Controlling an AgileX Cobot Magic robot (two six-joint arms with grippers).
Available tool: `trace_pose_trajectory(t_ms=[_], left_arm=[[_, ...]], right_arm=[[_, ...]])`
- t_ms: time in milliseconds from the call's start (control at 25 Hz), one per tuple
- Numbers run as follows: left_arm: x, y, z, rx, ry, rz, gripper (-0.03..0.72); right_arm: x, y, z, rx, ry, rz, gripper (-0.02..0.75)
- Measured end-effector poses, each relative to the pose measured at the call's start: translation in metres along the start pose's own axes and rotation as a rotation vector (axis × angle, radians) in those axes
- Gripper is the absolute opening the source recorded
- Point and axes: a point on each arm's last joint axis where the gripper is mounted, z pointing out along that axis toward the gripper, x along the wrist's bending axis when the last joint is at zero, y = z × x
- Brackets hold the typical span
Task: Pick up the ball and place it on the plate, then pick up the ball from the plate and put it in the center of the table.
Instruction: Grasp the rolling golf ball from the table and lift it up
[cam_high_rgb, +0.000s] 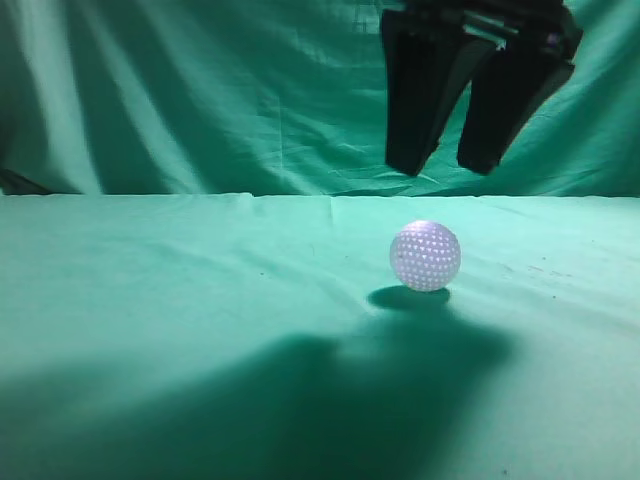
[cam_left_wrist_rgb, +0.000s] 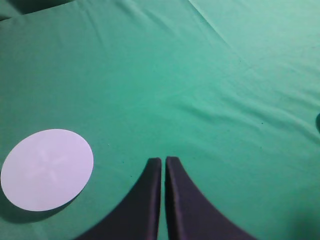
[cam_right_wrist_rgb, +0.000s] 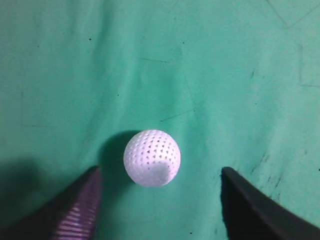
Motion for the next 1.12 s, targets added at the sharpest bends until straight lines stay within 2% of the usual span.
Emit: trace_pose_trajectory(t_ms=[120,600,720,800,840,960,1120], left_arm=[[0.0,0.0,0.0,0.001,0.001,0.002,0.0],[0.0,0.0,0.0,0.002,0.003,0.005,0.0],[0.0,0.0,0.0,0.003,0.004,0.009,0.0],[0.0,-0.003,0.001,0.013,0.004,0.01,0.0],[0.0,-0.006,0.002,0.022,0.003,0.008,0.0],[-0.001,-0.013,0.005,0.047,-0.003,0.005,0.0],[-0.001,-0.015,0.006,0.049,-0.003,0.0,0.0]], right_arm=[[-0.001,0.001,0.009,0.028,0.009,0.005,0.592],[-0.002,-0.001,0.047,0.124,0.046,0.035,0.585],[-0.002,-0.001,0.051,0.121,0.045,0.038,0.483],[-0.002,0.0,0.052,0.111,0.042,0.038,0.502],[-0.003,0.001,0.052,0.105,0.04,0.038,0.461],[-0.003,0.001,0.052,0.101,0.04,0.044,0.476],[-0.002,0.0,0.052,0.116,0.044,0.052,0.327]])
